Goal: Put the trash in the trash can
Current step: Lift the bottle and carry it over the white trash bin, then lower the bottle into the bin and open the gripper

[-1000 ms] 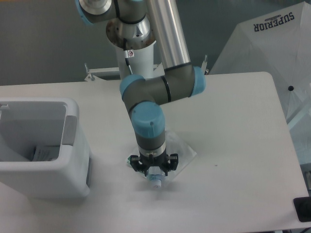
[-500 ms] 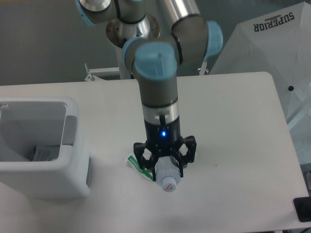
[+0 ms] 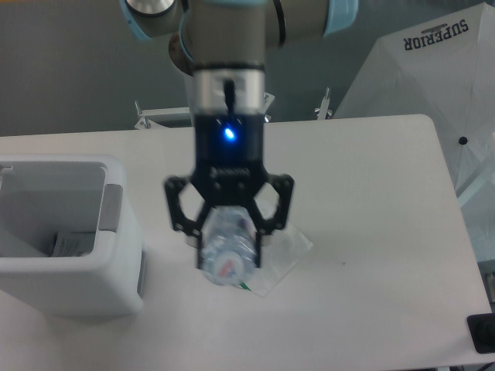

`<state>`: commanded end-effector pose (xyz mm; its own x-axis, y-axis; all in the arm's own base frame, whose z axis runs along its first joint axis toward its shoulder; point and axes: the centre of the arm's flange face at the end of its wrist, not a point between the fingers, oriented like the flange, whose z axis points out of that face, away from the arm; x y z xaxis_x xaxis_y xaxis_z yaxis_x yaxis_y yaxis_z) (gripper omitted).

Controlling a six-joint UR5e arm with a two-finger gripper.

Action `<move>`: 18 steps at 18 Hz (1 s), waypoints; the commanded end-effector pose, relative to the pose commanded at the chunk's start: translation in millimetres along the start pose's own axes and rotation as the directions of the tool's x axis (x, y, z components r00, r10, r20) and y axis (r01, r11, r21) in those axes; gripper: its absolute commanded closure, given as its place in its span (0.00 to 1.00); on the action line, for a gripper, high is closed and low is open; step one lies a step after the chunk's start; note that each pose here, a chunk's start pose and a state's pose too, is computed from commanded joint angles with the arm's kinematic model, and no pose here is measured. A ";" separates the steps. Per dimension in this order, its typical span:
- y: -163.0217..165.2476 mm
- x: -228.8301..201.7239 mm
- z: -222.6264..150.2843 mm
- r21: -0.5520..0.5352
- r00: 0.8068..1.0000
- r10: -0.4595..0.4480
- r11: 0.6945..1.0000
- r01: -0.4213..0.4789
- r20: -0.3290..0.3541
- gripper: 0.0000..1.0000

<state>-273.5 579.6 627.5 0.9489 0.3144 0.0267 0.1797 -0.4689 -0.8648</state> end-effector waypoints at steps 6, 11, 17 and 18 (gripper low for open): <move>-7.1 58.3 -8.8 0.012 0.997 -0.031 0.999 0.032 -0.069 0.33; 15.8 118.6 29.0 -0.054 0.987 -0.006 0.999 -0.002 -0.162 0.33; 55.8 169.7 59.3 -0.141 0.973 -0.001 0.989 -0.033 -0.233 0.33; 62.7 172.7 61.7 -0.155 0.972 -0.006 0.987 -0.032 -0.236 0.32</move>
<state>-114.4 655.4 547.0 0.9822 0.1131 0.1498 0.1877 -0.6008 -0.7770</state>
